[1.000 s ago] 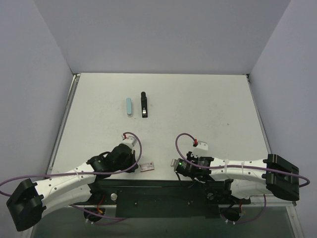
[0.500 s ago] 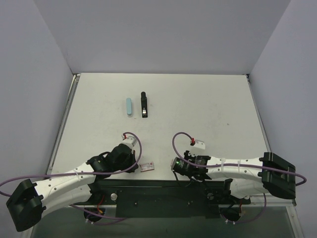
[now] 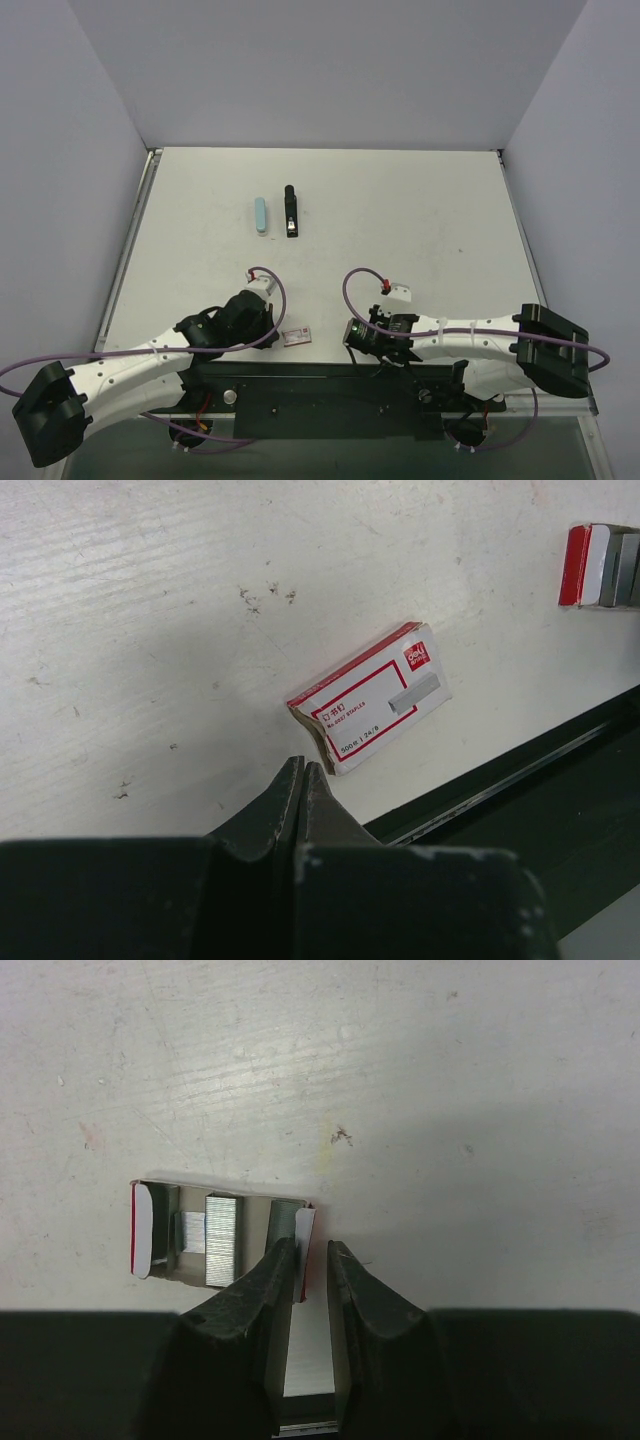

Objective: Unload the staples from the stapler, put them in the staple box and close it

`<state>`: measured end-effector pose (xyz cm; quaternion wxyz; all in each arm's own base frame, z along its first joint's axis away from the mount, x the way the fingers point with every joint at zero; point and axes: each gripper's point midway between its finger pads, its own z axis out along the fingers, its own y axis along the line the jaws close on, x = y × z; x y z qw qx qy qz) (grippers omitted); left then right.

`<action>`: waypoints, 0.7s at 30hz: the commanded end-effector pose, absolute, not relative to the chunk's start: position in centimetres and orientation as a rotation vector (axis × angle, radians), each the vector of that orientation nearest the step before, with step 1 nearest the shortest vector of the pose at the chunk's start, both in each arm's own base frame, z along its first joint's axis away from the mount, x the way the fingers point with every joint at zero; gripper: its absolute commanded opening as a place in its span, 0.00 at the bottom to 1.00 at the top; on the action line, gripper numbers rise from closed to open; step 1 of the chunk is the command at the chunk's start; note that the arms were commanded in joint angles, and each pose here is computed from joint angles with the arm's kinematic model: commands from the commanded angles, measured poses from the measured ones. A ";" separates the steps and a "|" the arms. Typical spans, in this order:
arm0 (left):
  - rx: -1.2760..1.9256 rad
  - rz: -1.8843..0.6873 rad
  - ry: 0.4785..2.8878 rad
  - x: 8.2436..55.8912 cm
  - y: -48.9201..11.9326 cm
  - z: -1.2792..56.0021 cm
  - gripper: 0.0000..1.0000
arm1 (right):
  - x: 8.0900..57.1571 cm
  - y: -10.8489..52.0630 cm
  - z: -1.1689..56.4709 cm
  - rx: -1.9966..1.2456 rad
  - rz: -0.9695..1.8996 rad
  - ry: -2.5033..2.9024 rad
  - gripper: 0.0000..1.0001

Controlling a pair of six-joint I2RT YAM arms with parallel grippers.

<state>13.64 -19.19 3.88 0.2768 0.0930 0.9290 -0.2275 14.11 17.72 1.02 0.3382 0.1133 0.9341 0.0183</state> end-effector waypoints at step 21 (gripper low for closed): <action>0.304 -0.676 2.479 13.6 -20.7 3.9 0.00 | 15.0 18.0 1.2 0.228 -0.006 2.404 0.00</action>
